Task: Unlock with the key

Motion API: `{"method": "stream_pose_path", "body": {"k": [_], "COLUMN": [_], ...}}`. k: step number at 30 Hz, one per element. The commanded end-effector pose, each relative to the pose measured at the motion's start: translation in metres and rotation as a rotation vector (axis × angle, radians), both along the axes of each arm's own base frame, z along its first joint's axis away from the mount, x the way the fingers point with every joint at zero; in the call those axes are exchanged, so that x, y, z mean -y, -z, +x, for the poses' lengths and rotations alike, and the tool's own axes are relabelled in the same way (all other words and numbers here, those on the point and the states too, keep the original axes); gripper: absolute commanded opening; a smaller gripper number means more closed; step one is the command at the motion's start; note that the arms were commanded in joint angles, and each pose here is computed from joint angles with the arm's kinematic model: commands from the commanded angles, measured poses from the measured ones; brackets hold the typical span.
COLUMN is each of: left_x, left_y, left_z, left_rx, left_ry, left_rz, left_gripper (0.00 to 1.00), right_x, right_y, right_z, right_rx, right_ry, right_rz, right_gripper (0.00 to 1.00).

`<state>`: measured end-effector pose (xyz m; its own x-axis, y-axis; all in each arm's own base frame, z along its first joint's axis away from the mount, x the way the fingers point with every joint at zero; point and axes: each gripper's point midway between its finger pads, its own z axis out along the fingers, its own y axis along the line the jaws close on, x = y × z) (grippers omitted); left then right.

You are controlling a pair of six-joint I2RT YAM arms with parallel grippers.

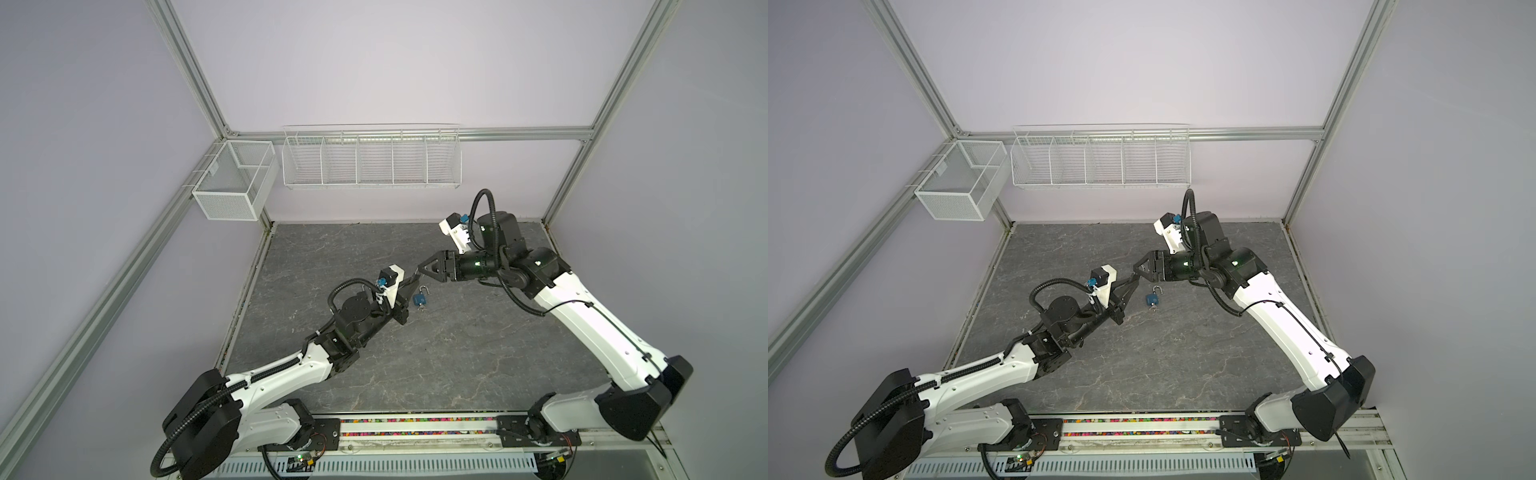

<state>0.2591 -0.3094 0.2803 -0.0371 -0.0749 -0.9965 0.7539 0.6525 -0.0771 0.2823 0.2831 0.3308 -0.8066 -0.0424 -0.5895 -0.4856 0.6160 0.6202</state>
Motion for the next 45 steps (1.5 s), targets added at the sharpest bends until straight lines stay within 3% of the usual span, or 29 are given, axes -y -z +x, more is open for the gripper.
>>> {"method": "stream_pose_path", "body": {"k": [1, 5, 11, 22, 45], "left_x": [0.004, 0.007, 0.015, 0.025, 0.034], "left_y": [-0.017, -0.021, -0.024, -0.015, -0.005], "left_z": [0.0, -0.002, -0.002, 0.002, -0.003], "left_rx": [-0.009, -0.023, -0.048, -0.092, -0.126], "left_ry": [0.023, 0.046, 0.074, 0.094, 0.143], "left_rz": [-0.055, -0.071, -0.085, -0.067, -0.067], "left_gripper": [0.0, 0.0, 0.0, 0.0, 0.0], "right_x": [0.027, 0.039, 0.038, 0.023, 0.018], "right_y": [0.018, 0.029, 0.052, 0.033, 0.038], "right_z": [0.008, 0.014, 0.01, 0.001, 0.012], "right_rx": [0.014, 0.025, -0.018, 0.002, -0.016], "right_ry": [0.087, 0.136, 0.116, 0.074, 0.078], "right_rz": [-0.096, -0.141, -0.203, -0.13, -0.17], "right_gripper": [0.69, 0.75, 0.76, 0.82, 0.88]}}
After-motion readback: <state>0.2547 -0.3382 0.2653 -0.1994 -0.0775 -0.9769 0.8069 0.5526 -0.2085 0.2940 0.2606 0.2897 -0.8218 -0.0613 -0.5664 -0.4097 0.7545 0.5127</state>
